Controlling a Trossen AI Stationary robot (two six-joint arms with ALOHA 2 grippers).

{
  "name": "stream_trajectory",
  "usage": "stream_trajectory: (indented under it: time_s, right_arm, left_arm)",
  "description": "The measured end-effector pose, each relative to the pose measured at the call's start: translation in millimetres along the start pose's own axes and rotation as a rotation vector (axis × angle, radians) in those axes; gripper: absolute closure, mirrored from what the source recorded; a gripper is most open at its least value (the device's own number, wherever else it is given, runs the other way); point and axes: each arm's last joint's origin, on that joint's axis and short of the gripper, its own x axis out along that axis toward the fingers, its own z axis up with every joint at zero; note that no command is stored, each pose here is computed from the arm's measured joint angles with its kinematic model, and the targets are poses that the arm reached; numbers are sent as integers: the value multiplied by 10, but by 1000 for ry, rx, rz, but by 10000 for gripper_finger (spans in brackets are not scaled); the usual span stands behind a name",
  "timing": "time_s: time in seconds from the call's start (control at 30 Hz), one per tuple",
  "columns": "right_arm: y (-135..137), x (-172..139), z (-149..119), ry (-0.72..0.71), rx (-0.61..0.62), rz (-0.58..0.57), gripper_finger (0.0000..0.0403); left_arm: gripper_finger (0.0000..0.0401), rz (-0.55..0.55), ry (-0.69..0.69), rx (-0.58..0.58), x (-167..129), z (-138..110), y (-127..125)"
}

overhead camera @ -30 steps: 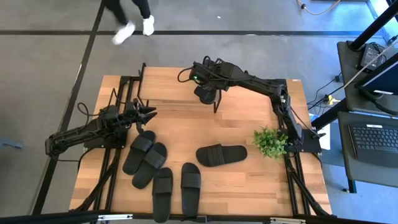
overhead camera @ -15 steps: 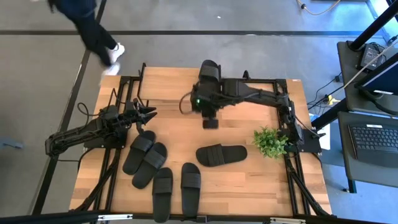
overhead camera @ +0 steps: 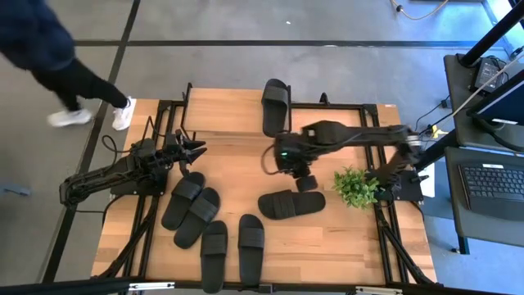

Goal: Pick and place slides into the shelf
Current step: Put the black slipper on the shelf

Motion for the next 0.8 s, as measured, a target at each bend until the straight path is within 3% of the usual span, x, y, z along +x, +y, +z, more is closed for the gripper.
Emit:
stream_trajectory:
  time_s: [0.2, 0.37, 0.57, 0.8]
  right_arm:
    - [131, 39, -477, -270, -4, -75, 273]
    - [223, 318, -805, -371, 4, -100, 273]
    - [310, 737, -1041, -387, -38, -104, 273]
    - [541, 1064, -1242, -334, -309, -84, 273]
  left_arm:
    - [273, 0, 0, 0, 0, 0, 0]
    - [273, 0, 1, 0, 0, -1, 0]
    - [273, 0, 0, 0, 0, 0, 0]
    - [273, 0, 1, 0, 0, -1, 0]
